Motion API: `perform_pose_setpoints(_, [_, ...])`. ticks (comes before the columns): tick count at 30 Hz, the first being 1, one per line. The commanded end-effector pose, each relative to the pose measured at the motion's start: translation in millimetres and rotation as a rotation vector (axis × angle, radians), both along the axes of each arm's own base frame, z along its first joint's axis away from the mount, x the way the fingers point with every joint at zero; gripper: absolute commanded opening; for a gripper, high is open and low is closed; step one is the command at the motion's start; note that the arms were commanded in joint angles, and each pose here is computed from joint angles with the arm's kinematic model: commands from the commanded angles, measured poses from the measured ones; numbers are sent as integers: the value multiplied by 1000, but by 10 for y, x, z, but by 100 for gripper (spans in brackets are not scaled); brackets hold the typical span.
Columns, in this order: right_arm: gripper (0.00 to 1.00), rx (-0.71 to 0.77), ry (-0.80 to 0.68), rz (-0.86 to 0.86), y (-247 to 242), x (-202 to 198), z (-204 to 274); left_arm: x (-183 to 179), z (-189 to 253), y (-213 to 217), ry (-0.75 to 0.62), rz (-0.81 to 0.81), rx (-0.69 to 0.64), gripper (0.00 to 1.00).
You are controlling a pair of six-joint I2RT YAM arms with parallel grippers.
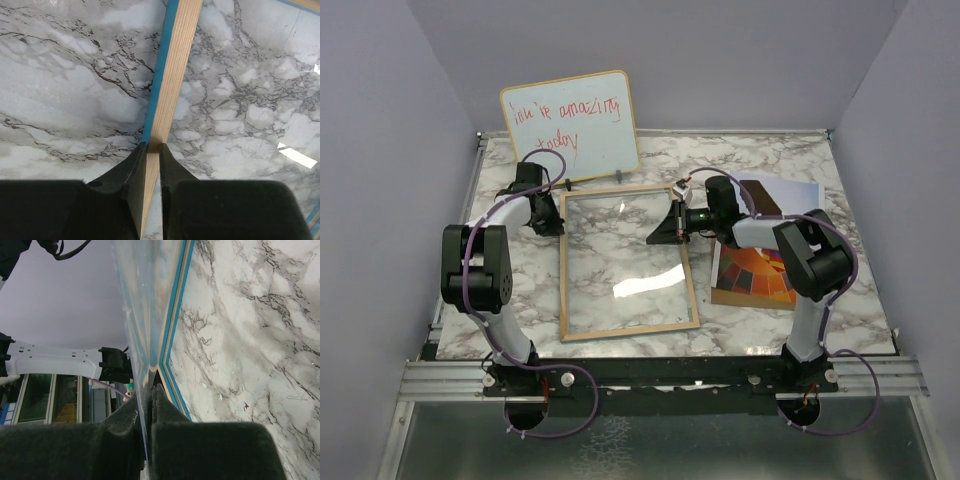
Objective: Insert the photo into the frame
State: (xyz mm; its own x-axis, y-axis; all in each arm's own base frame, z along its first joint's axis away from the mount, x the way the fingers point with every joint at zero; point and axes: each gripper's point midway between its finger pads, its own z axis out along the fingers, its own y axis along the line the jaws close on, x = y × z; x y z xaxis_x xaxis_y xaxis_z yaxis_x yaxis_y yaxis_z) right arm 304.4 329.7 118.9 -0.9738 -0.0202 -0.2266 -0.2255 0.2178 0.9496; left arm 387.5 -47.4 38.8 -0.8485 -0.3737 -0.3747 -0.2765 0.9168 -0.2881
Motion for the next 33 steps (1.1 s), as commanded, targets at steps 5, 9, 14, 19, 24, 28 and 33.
perform_pose_setpoints(5, [2, -92, 5, -37, 30, 94, -262, -201, -373, 36, 119, -12, 28, 16])
perform_pose_setpoints(9, [2, -125, -5, -59, 7, 136, -307, -207, -386, 40, 123, -11, 28, 16])
perform_pose_setpoints(14, [2, -146, -14, -69, -22, 123, -323, -210, -395, 37, 125, -12, 28, 15])
perform_pose_setpoints(19, [3, -150, -6, -83, -35, 115, -366, -206, -399, 35, 127, -12, 27, 14])
perform_pose_setpoints(24, [3, -153, -10, -101, -46, 121, -379, -200, -403, 37, 128, -12, 29, 13])
perform_pose_setpoints(28, [3, -157, -22, -121, -68, 118, -401, -202, -402, 42, 129, -8, 30, 13])
perform_pose_setpoints(33, [3, -144, -36, -133, -78, 96, -425, -184, -374, 39, 123, -7, 28, 13])
